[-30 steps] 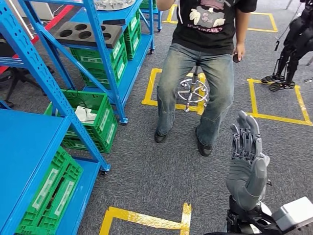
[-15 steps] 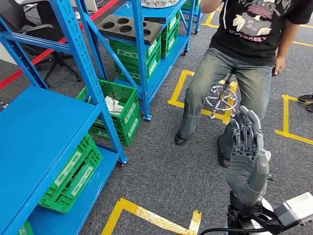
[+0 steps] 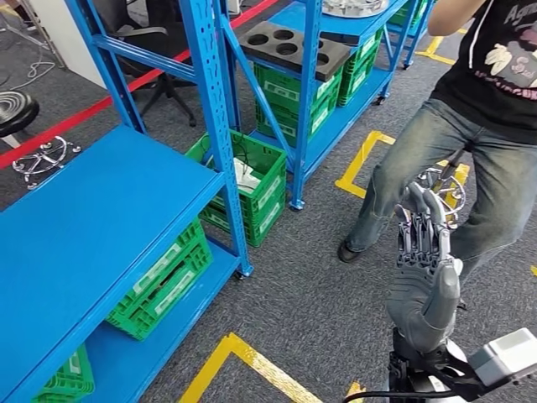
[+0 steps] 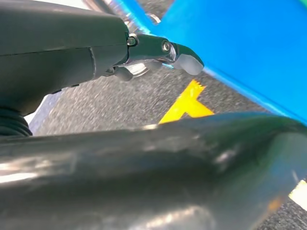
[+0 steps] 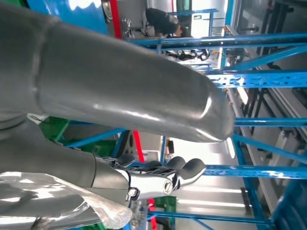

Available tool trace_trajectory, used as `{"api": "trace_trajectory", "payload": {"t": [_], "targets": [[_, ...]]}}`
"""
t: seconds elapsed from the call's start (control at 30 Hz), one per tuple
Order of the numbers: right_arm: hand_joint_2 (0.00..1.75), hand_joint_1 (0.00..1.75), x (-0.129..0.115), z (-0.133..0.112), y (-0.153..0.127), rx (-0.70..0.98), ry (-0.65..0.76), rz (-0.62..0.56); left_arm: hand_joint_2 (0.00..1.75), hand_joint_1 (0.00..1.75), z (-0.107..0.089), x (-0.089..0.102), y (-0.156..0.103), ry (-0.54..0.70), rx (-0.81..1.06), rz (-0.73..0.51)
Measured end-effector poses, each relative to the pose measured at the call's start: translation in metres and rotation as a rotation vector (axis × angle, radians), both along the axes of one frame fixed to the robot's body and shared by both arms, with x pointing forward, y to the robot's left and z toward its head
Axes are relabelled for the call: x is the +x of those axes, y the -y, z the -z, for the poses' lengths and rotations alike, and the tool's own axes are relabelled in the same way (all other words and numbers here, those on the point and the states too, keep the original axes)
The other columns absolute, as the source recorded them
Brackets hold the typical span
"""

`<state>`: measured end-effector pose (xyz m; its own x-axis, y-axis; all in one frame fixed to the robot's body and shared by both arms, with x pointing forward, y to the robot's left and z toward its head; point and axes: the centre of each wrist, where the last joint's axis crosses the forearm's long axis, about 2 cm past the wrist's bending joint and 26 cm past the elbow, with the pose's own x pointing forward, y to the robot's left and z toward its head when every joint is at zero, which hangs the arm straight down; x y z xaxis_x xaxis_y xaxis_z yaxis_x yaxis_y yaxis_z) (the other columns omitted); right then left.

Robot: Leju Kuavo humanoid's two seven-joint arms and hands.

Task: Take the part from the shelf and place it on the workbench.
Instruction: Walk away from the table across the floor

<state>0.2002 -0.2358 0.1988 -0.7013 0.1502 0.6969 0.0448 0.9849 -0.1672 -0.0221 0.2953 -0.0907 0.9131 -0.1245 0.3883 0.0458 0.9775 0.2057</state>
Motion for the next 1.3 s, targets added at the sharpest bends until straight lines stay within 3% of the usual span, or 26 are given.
{"api": "trace_trajectory", "payload": {"t": [1.3], "targets": [[0.0, 0.0, -0.0043, 0.0038, 0.0001, -0.001, -0.008, 0.014, 0.0, 0.0, 0.0011, 0.0031, 0.0005, 0.023, -0.01, -0.006]]}}
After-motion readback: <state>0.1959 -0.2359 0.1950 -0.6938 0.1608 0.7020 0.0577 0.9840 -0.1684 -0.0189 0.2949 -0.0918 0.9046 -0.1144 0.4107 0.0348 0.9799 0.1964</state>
